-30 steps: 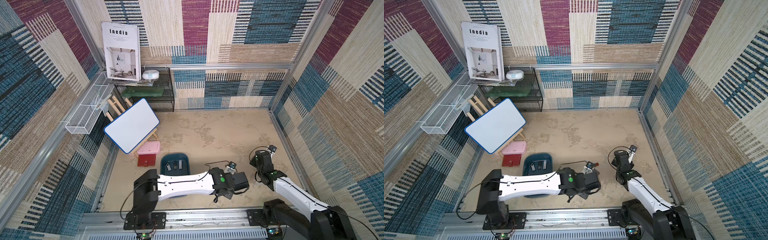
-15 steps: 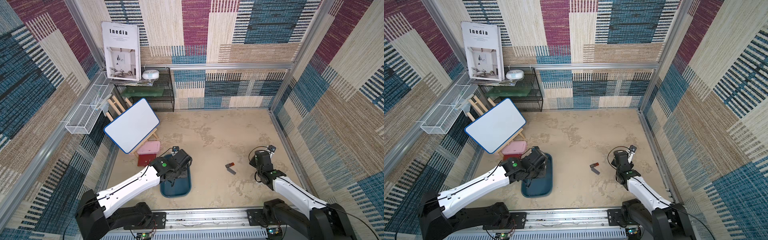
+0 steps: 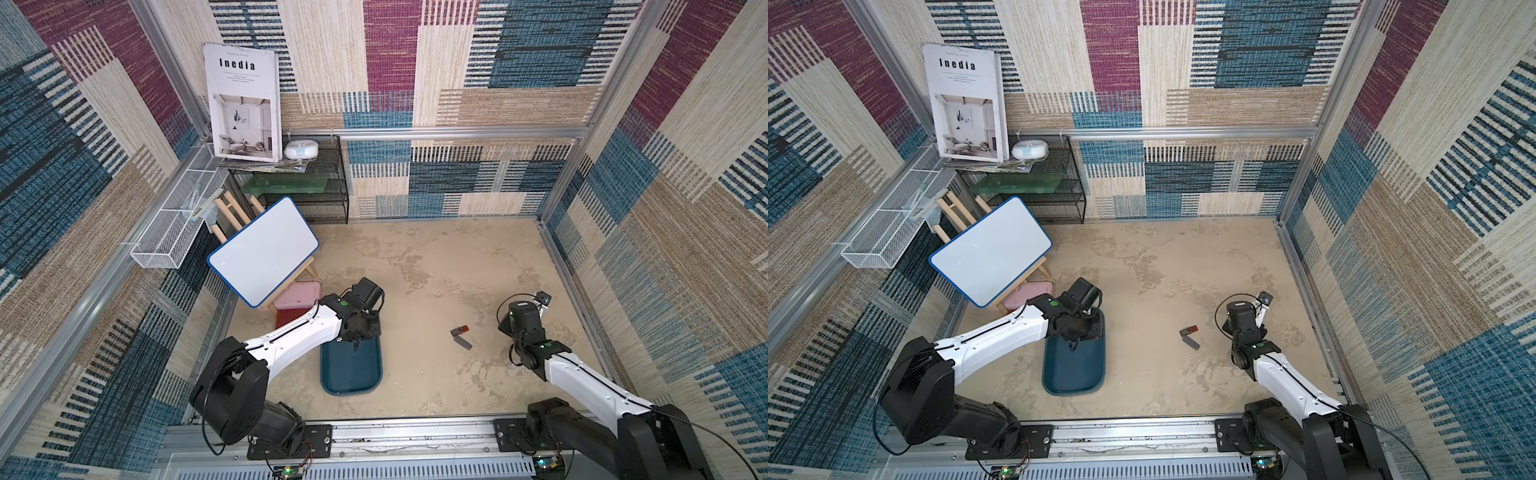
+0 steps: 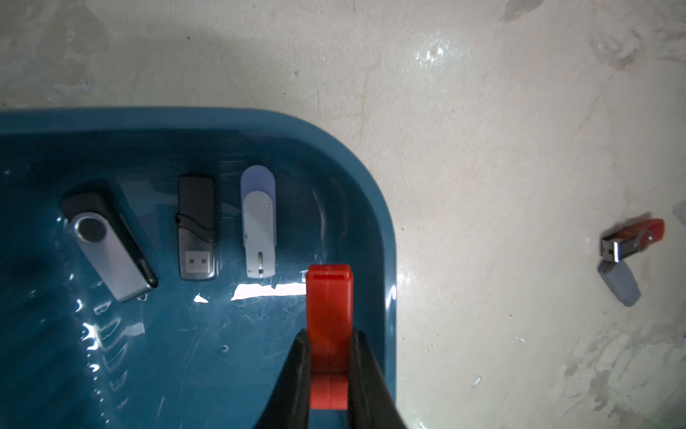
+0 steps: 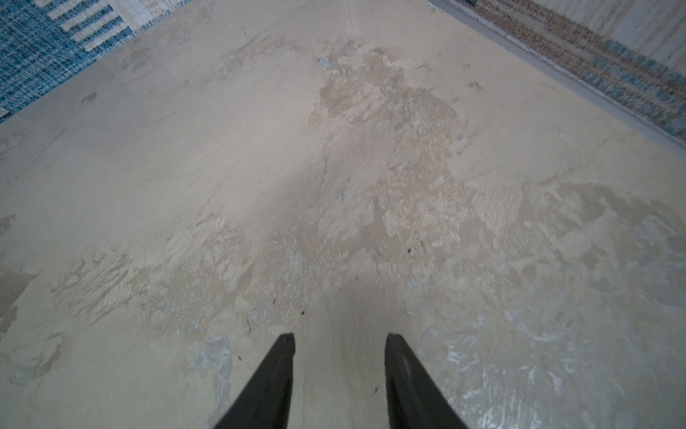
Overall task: Put the usb flash drive into the storage box
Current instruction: Place the USB flash in the storage box.
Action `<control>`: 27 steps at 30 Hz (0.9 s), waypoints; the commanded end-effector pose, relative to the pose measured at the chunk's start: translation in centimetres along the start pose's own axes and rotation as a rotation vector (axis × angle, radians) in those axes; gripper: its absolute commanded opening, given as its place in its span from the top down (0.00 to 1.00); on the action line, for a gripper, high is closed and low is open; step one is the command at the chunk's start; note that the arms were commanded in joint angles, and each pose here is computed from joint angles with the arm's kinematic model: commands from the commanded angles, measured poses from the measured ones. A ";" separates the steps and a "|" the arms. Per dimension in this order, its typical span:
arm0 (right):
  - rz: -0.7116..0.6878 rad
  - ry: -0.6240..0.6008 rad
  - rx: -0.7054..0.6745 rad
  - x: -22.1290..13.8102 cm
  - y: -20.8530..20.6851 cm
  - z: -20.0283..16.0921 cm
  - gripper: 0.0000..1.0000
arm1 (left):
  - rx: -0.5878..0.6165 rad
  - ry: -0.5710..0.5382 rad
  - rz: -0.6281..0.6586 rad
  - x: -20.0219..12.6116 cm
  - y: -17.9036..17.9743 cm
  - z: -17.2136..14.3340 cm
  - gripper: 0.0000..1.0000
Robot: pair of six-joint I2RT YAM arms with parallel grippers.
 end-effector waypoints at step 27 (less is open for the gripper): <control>0.017 -0.012 0.008 -0.1 0.3 0.2 0.55 | 0.006 0.074 0.120 4.4 0.9 1.2 0.74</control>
Point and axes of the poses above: each gripper's point midway between its finger pads, its own x axis out along the fingers, its own y axis along the line the jaws close on, z = x × y, the point moved 7 cm from there along -x, back along the fingers, and after that the axes turned 14 degrees about x, right-handed, at the moved point
